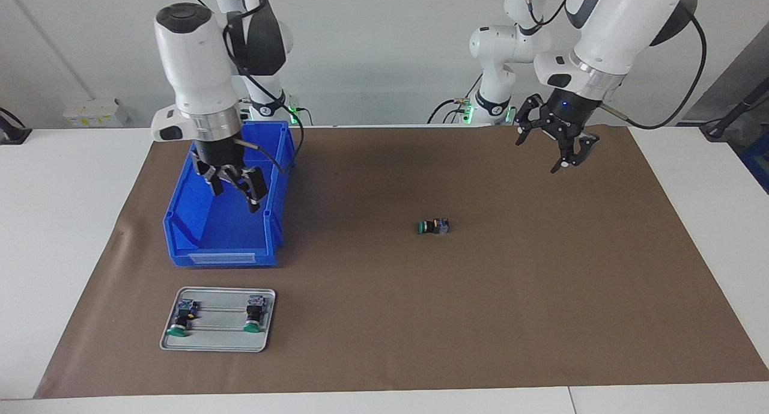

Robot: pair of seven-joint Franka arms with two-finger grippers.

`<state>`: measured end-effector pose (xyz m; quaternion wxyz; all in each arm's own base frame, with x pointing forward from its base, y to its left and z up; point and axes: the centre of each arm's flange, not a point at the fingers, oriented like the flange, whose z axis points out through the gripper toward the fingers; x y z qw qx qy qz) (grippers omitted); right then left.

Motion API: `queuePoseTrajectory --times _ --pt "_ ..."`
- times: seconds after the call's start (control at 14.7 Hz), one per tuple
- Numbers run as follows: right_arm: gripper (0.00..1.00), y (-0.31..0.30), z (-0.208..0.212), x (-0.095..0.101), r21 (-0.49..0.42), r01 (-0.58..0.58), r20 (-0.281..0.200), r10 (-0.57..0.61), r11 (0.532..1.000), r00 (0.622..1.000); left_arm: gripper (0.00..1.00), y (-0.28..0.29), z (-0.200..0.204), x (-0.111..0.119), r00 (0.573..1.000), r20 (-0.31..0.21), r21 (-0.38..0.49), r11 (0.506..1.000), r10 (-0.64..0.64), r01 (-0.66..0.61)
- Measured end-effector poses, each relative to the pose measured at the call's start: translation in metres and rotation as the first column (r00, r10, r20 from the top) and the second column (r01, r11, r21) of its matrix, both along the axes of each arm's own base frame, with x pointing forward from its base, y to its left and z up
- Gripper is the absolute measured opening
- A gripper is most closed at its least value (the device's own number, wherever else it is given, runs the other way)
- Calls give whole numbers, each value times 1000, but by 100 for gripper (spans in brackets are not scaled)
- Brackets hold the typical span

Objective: Place and press button with both arms

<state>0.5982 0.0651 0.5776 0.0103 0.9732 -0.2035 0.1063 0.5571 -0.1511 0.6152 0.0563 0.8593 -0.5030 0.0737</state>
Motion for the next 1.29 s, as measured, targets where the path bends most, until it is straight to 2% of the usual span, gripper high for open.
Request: queuePoseTrajectory --times 0.14,0.27,0.48,0.61,0.82,0.95,1.16,1.29 --pt "100 -28 19 -14 -22 -86 -32 86 996 996 94 -18 -14 -1 993 10 4 994 -114 114" --pt "100 -43 36 -31 -29 -141 -67 139 990 988 93 -36 -32 0 975 -2 10 975 -221 221" --pt "100 -68 67 -55 -30 -184 -99 180 983 979 92 -65 -66 6 944 -16 12 944 -331 331" --pt "100 -90 77 -66 -18 -181 -138 176 983 975 92 -87 -92 5 926 -20 12 927 -376 376" --pt "100 -109 66 -73 51 -157 -194 164 986 967 89 -114 -139 -7 911 -24 16 911 -412 412" --pt "100 -105 60 -75 63 -195 -222 204 979 953 88 -125 -160 -15 905 -12 20 905 -425 425" --pt "100 -99 61 -76 66 -334 -224 340 940 913 88 -132 -181 -22 902 1 24 902 -432 432" --pt "100 -102 63 -78 71 -359 -230 366 930 902 88 -136 -196 -25 901 11 27 901 -433 433"
